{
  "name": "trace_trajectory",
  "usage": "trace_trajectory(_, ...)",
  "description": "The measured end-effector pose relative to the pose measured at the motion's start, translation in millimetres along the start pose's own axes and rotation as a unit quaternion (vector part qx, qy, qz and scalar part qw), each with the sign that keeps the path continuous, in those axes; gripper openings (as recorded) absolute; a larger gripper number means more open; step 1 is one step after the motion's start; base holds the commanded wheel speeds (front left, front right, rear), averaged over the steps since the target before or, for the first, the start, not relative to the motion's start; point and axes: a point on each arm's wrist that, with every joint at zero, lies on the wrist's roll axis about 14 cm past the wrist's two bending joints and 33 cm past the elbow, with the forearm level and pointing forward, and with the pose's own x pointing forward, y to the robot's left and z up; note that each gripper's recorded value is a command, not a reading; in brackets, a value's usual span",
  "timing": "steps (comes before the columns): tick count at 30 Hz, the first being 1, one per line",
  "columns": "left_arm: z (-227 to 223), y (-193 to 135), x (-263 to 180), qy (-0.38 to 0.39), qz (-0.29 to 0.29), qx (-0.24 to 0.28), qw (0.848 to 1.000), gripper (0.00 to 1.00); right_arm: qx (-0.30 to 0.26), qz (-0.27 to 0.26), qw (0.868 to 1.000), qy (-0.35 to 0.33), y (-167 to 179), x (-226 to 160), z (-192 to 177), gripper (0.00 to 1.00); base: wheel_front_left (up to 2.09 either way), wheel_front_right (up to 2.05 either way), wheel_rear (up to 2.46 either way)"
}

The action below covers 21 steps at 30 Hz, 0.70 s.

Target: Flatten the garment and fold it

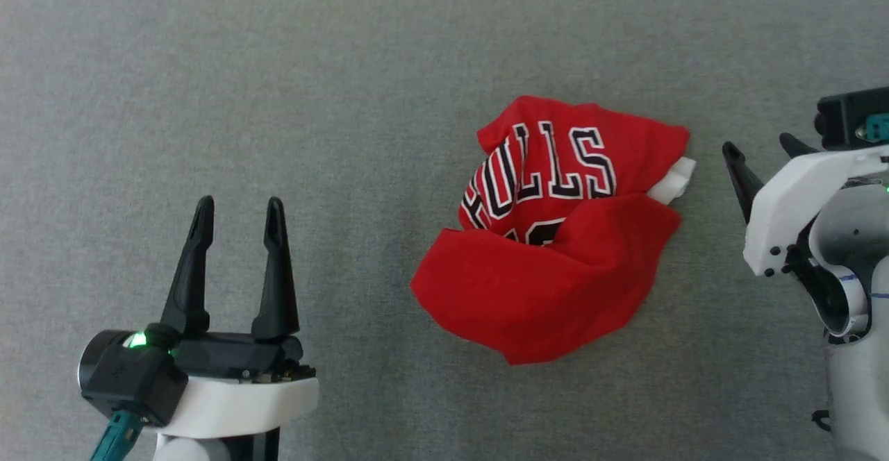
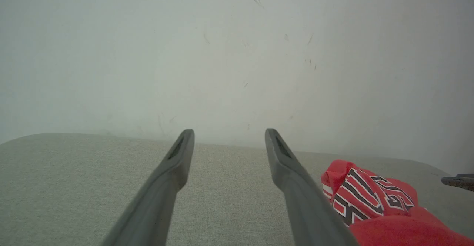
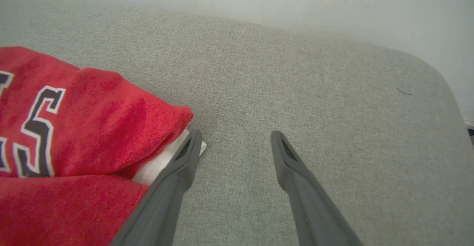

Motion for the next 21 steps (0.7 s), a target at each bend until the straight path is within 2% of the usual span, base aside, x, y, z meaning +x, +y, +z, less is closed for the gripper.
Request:
trace_trajectory(7,-18,14,2,0.024,0.021,0.002,0.999,1.0,-0.036,0.055,0.993,0.098,31,32,-42,1.0,0.0,0.0,0.0)
trace_trajectory(15,-26,27,0,0.038,0.04,0.008,0.998,1.0,-0.057,0.092,0.985,0.131,52,58,-53,1.0,0.0,0.0,0.0)
trace_trajectory(16,-27,29,0,0.04,0.042,0.009,0.998,1.0,-0.055,0.093,0.985,0.134,52,61,-54,0.53,0.0,0.0,0.0)
trace_trajectory(17,-28,29,-1,0.042,0.043,0.01,0.998,1.0,-0.05,0.092,0.985,0.135,52,63,-54,0.24,0.0,0.0,0.0)
trace_trajectory(18,-29,30,-2,0.043,0.045,0.011,0.998,1.0,-0.044,0.092,0.986,0.135,53,64,-54,0.0,0.0,0.0,0.0)
trace_trajectory(21,-29,32,-4,0.045,0.048,0.012,0.998,1.0,-0.037,0.096,0.986,0.132,57,64,-51,0.0,0.0,0.0,0.0)
